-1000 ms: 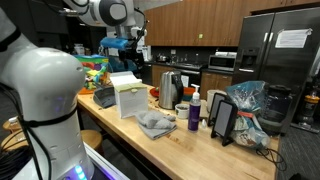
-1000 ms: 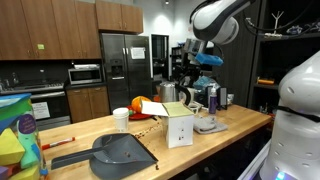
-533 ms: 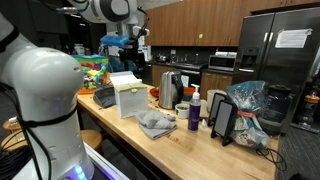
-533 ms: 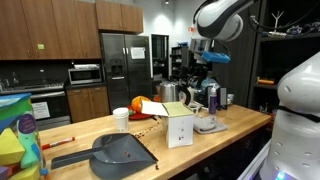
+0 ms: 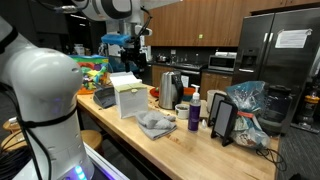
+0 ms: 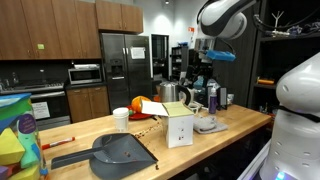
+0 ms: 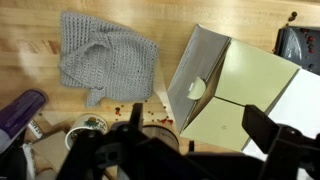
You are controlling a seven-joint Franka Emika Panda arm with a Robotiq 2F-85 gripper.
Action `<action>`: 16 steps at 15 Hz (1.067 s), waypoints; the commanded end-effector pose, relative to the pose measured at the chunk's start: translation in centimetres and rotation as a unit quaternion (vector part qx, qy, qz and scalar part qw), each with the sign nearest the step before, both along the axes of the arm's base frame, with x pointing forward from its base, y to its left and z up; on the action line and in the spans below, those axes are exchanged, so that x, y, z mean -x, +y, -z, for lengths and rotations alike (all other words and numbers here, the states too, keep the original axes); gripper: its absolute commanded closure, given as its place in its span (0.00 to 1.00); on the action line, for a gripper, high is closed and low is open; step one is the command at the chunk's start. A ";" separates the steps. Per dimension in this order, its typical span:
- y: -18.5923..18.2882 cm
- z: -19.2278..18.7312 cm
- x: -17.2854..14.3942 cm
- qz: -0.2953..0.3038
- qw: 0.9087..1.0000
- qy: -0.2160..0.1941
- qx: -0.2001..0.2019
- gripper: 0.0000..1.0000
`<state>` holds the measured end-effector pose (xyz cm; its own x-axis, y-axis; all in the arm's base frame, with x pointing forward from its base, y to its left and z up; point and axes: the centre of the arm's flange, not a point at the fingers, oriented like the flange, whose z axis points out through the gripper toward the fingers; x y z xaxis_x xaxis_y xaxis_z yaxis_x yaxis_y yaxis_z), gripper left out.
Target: Lift open the lid of the white box
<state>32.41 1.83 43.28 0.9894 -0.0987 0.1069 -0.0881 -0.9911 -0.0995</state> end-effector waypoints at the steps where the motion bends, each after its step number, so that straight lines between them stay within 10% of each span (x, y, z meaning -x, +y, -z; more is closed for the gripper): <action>1: -2.1 1.5 2.0 0.005 1.000 0.006 -0.003 0.00; 16: -4.0 1.3 -0.2 -0.019 0.999 0.011 -0.028 0.00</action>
<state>32.59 -2.19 42.02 0.9946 -0.0670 0.0796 -0.0542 -0.9867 -0.1535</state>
